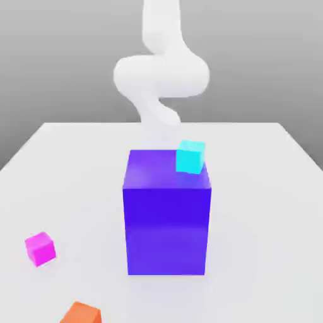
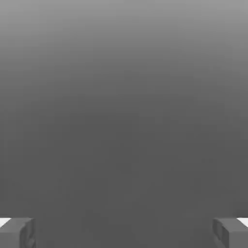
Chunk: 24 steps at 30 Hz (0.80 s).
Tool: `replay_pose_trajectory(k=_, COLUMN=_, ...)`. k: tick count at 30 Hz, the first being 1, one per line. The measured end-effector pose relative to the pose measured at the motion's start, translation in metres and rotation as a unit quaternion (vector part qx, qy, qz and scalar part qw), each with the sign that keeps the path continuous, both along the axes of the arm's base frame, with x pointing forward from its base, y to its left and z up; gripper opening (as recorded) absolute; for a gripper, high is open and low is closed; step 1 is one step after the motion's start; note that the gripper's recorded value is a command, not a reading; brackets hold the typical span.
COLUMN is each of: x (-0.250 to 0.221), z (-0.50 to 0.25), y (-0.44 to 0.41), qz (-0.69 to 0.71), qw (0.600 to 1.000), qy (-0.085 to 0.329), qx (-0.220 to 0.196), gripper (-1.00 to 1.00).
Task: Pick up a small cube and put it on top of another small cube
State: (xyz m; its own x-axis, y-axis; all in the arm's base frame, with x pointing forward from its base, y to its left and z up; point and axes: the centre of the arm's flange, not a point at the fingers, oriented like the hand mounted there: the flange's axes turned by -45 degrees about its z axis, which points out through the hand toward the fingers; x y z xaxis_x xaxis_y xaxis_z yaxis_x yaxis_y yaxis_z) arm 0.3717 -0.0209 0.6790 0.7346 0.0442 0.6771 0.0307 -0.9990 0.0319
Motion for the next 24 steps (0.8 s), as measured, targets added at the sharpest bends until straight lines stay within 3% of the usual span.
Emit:
replay_pose_trajectory(k=12, x=0.068, z=-0.175, y=-0.105, qz=0.105, qw=0.983, qy=0.131, qx=-0.08, gripper=0.0)
replay_pose_trajectory(k=24, x=0.041, z=-0.355, y=-0.198, qz=0.218, qw=0.936, qy=0.25, qx=-0.12, gripper=0.0)
